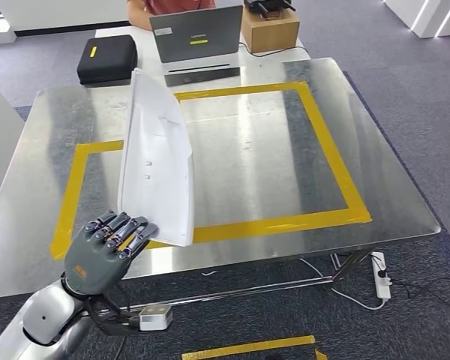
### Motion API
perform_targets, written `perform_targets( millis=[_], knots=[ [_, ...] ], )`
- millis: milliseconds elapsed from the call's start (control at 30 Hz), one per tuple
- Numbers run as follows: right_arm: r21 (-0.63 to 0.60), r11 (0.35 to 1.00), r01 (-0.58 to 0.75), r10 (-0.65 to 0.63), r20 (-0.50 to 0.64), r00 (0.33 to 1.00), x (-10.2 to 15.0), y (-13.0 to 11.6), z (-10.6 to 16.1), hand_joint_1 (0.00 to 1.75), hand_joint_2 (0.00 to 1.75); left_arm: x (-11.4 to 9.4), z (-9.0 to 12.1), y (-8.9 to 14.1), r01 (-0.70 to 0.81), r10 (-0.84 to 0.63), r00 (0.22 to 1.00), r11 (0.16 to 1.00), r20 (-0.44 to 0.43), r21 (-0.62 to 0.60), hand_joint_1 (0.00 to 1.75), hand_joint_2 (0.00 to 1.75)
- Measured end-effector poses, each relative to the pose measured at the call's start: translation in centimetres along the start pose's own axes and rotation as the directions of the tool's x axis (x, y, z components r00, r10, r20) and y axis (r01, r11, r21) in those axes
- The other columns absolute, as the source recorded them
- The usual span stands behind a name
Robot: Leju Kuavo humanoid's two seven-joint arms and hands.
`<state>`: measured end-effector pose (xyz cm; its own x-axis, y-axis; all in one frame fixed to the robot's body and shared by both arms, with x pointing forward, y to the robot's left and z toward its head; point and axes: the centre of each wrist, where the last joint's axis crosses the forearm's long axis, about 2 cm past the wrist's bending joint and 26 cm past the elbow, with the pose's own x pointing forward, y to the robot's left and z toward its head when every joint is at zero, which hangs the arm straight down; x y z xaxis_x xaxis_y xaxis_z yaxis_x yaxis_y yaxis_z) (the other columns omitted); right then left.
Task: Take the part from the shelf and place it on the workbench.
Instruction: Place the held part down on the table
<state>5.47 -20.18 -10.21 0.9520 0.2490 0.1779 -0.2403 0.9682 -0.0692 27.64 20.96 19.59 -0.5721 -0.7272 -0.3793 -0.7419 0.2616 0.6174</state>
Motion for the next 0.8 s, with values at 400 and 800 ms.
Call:
perform_targets(
  millis=[400,800],
  knots=[
    [0.01,1.0,-0.023,0.023,0.009,1.0,0.3,0.0,0.0,0.0,0.0,-3.0,0.7,-5.5,0.103,-0.086,0.993,0.965,0.08,-0.242,1.75,1.75],
    [0.018,0.999,-0.035,0.035,0.016,0.999,0.4,-0.1,0.0,0.0,0.0,-6.4,3.2,-9.4,0.16,-0.166,0.985,0.814,0.04,-0.558,1.75,1.75]
  ],
)
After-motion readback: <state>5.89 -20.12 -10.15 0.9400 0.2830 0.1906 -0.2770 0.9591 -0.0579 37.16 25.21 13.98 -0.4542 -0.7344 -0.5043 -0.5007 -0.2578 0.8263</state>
